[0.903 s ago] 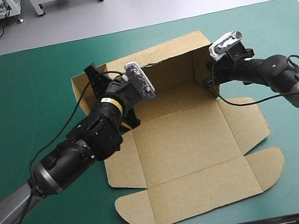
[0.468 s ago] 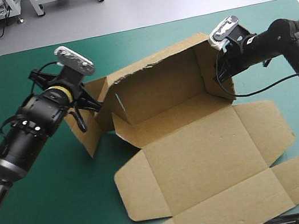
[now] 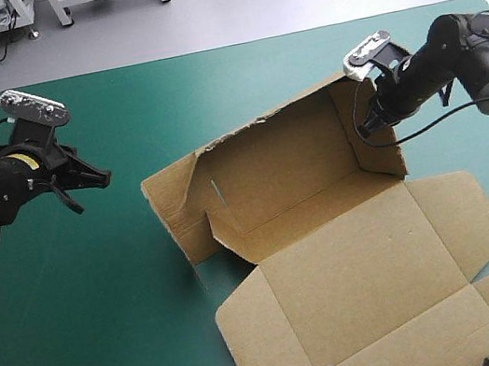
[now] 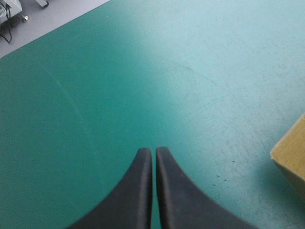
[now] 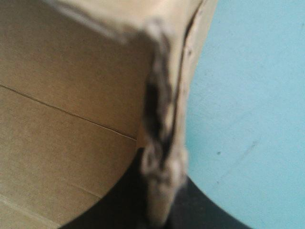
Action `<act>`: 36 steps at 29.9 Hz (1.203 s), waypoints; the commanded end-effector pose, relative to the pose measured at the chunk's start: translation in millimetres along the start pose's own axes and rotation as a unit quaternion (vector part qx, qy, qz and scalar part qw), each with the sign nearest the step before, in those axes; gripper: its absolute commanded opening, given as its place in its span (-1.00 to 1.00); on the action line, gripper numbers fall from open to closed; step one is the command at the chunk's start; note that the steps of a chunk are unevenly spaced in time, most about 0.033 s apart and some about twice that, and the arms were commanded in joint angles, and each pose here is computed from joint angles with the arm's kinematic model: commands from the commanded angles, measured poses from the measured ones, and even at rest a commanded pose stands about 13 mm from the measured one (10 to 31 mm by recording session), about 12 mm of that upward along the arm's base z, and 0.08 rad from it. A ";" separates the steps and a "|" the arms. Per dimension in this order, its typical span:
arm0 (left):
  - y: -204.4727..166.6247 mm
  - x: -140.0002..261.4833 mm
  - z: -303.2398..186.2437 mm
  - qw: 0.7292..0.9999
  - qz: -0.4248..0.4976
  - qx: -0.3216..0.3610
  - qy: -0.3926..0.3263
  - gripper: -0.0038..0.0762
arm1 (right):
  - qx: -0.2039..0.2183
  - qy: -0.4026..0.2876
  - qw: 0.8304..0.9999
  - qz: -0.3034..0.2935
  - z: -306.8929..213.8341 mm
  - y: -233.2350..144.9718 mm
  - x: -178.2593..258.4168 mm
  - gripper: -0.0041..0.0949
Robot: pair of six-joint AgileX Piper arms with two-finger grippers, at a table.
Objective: Fold the box
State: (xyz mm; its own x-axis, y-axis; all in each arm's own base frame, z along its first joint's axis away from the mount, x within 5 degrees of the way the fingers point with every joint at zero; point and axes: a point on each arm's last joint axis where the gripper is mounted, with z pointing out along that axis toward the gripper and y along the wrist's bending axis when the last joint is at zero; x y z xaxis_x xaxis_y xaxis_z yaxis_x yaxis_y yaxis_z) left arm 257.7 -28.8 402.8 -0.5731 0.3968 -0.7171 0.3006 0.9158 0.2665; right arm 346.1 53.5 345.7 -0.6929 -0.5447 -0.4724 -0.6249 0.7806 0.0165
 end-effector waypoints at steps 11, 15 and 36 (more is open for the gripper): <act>10.4 -7.4 -16.2 0.998 -0.026 -0.018 -0.047 -0.87 | -0.055 0.033 0.997 0.031 49.2 -23.2 -15.9 -0.96; 10.9 -7.4 -16.3 0.998 -0.023 -0.021 -0.047 -0.87 | -0.048 0.003 0.999 -0.001 36.0 -24.3 -28.2 -0.73; 13.3 -7.9 -16.4 0.998 -0.010 -0.035 -0.049 -0.87 | 0.005 -0.036 0.999 0.038 13.7 -22.1 -62.0 0.52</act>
State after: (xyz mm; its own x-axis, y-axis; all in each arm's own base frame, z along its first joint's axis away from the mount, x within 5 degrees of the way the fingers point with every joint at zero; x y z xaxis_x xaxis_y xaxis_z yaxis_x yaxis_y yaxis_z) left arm 258.8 -19.3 403.0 -0.5841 0.3852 -0.7144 0.2670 0.9224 0.2791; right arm 415.5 66.6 350.8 -0.7291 -0.4488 -0.5167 -0.5488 0.8345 0.0495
